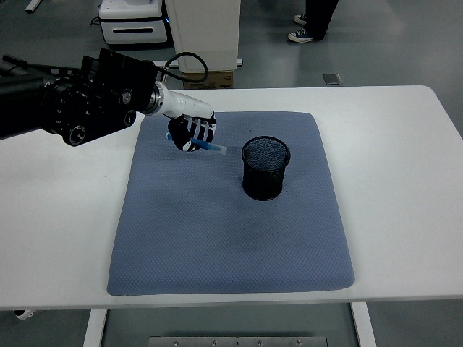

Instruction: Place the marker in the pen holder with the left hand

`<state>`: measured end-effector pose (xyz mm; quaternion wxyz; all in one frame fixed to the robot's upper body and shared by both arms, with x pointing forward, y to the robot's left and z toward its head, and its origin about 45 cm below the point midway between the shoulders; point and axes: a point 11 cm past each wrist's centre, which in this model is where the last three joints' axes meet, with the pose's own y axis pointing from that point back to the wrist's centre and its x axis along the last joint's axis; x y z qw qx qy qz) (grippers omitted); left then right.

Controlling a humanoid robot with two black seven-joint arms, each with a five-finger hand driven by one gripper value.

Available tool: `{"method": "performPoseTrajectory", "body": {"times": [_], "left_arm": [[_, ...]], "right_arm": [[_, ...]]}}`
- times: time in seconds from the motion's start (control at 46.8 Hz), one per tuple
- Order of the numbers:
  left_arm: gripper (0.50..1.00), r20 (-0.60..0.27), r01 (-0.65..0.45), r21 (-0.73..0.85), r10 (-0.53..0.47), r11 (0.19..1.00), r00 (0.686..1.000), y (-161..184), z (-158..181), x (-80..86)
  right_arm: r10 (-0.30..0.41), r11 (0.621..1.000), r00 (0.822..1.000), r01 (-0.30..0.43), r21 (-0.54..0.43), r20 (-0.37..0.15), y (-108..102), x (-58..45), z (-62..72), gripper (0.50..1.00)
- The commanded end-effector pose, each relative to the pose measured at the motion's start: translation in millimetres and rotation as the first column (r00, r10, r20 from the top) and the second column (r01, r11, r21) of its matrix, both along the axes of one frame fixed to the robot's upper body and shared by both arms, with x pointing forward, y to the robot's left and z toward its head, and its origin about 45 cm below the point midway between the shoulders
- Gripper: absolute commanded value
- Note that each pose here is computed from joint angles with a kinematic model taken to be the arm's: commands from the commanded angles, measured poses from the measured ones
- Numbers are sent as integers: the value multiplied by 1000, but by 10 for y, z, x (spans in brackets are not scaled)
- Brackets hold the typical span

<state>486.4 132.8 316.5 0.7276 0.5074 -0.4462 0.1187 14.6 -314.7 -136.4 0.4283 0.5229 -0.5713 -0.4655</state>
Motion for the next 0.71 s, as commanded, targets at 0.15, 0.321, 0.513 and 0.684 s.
{"method": "performPoseTrajectory", "body": {"times": [0.15, 0.321, 0.513, 0.684], "left_arm": [[500, -5, -13, -46, 13, 999, 1000, -68, 93, 7], [500, -25, -23, -110, 20, 994, 999, -166, 143, -9], [500, -45, -9, -163, 1, 987, 999, -371, 162, -58], [500, -50, 13, -178, -22, 984, 998, -505, 158, -98]], "right_arm": [[0, 1000, 1000, 0, 0, 0, 0, 0, 0, 1000], [0, 1000, 1000, 0, 1, 0, 5, 1, 0, 1000], [0, 1000, 1000, 0, 0, 0, 0, 0, 0, 1000], [0, 1000, 1000, 0, 0, 0, 0, 0, 0, 1000]]}}
